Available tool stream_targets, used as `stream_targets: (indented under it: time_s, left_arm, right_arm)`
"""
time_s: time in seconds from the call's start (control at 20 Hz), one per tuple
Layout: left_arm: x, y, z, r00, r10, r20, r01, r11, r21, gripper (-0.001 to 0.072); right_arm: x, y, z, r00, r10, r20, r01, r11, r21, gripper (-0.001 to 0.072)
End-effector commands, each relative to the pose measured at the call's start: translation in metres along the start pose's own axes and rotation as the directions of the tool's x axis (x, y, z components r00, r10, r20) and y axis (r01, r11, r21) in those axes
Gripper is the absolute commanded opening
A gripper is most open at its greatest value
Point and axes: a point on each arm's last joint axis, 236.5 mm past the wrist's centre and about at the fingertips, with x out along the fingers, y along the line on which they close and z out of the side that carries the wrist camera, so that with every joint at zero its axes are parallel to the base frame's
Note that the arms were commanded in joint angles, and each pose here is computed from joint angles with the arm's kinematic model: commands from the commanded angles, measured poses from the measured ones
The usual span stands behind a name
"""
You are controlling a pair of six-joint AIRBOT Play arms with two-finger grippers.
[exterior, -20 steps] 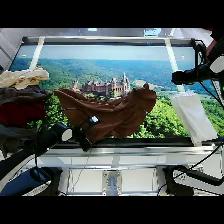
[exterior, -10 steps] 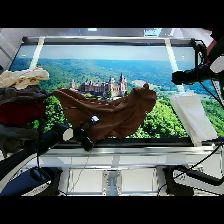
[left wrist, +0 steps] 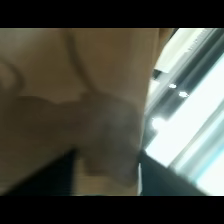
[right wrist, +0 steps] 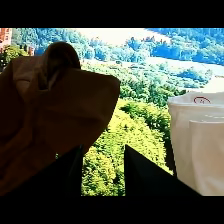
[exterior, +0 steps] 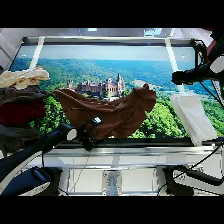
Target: Fold the shirts.
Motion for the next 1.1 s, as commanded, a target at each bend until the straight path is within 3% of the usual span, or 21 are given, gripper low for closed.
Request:
stream_targets:
  time_s: [0.0, 0.1, 0.15, 0.2, 0.3, 0.35, 0.4, 0.45, 0.65, 0.8, 1.05]
  left_arm:
    - [0.004, -0.001, -0.006, 0.999, 0.019, -0.045, -0.019, 1.0, -0.001, 0.0019]
    - [-0.006, 0.01, 0.001, 0.997, 0.062, -0.054, -0.065, 0.997, -0.045, 0.0011]
    - [-0.015, 0.019, 0.008, 0.994, 0.099, -0.051, -0.101, 0.994, -0.028, 0.0011]
    - [-0.026, 0.029, 0.018, 0.989, 0.146, -0.04, -0.146, 0.989, -0.001, 0.0011]
    - [-0.052, 0.049, 0.039, 0.973, 0.23, -0.005, -0.23, 0.972, 0.052, 0.0011]
    - [-0.061, 0.055, 0.048, 0.967, 0.256, 0.013, -0.256, 0.964, 0.064, 0.0011]
    - [-0.068, 0.057, 0.056, 0.963, 0.269, 0.034, -0.27, 0.96, 0.067, 0.0011]
    - [-0.072, 0.058, 0.062, 0.961, 0.272, 0.048, -0.275, 0.959, 0.067, 0.0012]
    - [-0.073, 0.057, 0.056, 0.964, 0.266, 0.022, -0.267, 0.962, 0.051, 0.0012]
    - [-0.073, 0.058, 0.048, 0.963, 0.271, -0.012, -0.27, 0.961, 0.057, 0.0012]
    - [-0.075, 0.065, 0.046, 0.953, 0.301, -0.023, -0.299, 0.952, 0.069, 0.0012]
  right_arm:
    - [-0.001, -0.001, 0.0, 1.0, -0.002, 0.002, 0.002, 1.0, 0.0, 0.0313]
    - [-0.001, -0.002, 0.0, 1.0, -0.01, 0.0, 0.01, 1.0, -0.003, 0.031]
    - [-0.001, -0.003, 0.0, 1.0, -0.011, -0.001, 0.011, 1.0, -0.004, 0.0229]
    - [-0.001, -0.001, -0.001, 1.0, -0.005, -0.006, 0.005, 1.0, -0.002, 0.0057]
    - [0.001, 0.009, -0.007, 0.999, 0.038, -0.026, -0.037, 0.999, 0.013, 0.0041]
    - [0.004, 0.012, -0.011, 0.998, 0.055, -0.038, -0.055, 0.998, 0.014, 0.0111]
    - [0.01, 0.018, -0.015, 0.996, 0.082, -0.043, -0.081, 0.997, 0.013, 0.0407]
    - [0.02, 0.026, -0.016, 0.992, 0.12, -0.028, -0.119, 0.992, 0.041, 0.0637]
    - [0.069, 0.054, 0.004, 0.958, 0.268, 0.101, -0.284, 0.934, 0.216, 0.0609]
    - [0.107, 0.082, 0.013, 0.922, 0.364, 0.131, -0.385, 0.893, 0.234, 0.0608]
    - [0.168, 0.104, 0.002, 0.931, 0.351, 0.101, -0.365, 0.903, 0.225, 0.0544]
